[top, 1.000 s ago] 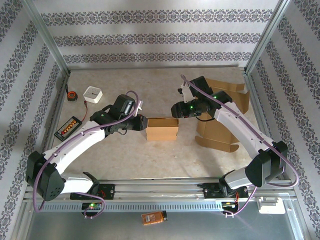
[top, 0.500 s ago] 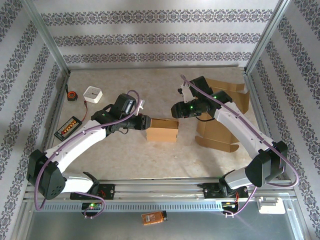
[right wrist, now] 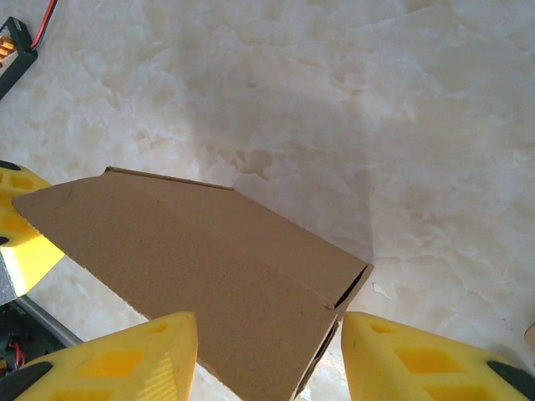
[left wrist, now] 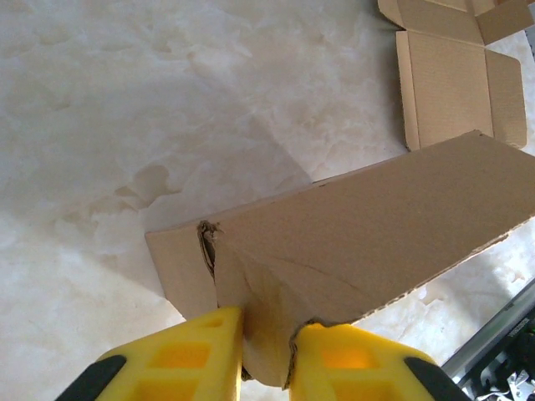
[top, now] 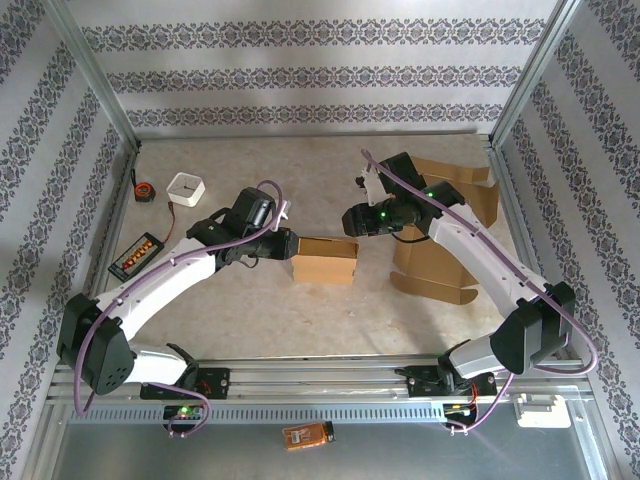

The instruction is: Fold the paper box

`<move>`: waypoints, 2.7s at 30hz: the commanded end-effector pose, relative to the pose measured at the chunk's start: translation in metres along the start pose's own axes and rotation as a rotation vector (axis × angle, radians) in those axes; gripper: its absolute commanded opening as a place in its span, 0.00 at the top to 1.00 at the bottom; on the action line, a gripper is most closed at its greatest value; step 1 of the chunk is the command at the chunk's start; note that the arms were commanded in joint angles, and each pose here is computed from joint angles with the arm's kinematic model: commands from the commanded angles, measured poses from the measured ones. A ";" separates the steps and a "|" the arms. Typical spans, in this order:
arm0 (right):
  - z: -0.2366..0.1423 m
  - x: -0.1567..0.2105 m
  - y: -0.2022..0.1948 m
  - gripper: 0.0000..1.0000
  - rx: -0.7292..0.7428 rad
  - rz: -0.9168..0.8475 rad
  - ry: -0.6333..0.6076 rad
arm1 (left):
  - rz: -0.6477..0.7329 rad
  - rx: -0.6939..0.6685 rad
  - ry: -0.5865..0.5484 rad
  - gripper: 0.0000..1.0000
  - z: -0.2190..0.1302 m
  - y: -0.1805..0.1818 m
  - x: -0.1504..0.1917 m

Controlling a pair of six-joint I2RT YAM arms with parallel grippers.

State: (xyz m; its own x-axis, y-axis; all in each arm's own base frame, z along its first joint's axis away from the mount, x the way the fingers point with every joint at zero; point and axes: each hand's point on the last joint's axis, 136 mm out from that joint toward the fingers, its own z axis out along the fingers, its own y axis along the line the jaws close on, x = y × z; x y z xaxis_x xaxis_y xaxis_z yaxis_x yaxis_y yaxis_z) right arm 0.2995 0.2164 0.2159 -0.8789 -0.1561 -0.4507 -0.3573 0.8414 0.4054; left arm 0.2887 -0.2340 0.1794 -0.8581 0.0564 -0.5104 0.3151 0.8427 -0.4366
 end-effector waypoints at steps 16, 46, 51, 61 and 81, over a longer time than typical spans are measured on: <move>-0.005 0.001 0.000 0.50 -0.001 0.002 0.006 | -0.036 -0.149 0.021 0.92 0.000 0.028 0.015; -0.010 0.006 0.001 0.50 -0.010 -0.020 0.000 | 0.214 -0.451 0.182 1.00 0.020 0.037 0.063; -0.013 0.005 0.004 0.50 -0.019 -0.025 -0.006 | 0.213 -0.453 0.158 1.00 0.005 0.036 0.061; -0.041 0.010 0.016 0.49 -0.066 -0.049 -0.099 | 0.135 -0.257 0.054 0.99 -0.008 -0.011 0.033; 0.000 0.059 -0.022 0.44 0.186 -0.064 -0.131 | 0.120 -0.394 0.142 1.00 0.026 0.020 0.053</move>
State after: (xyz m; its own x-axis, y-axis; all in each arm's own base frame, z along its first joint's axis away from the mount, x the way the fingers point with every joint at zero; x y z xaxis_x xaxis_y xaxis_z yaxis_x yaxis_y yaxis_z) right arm 0.2362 0.1919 0.1801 -0.8305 -0.1818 -0.5265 -0.3727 0.8838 0.2828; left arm 0.2888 -0.2466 0.1747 -0.7947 0.1437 -0.5897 0.2733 0.9522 -0.1364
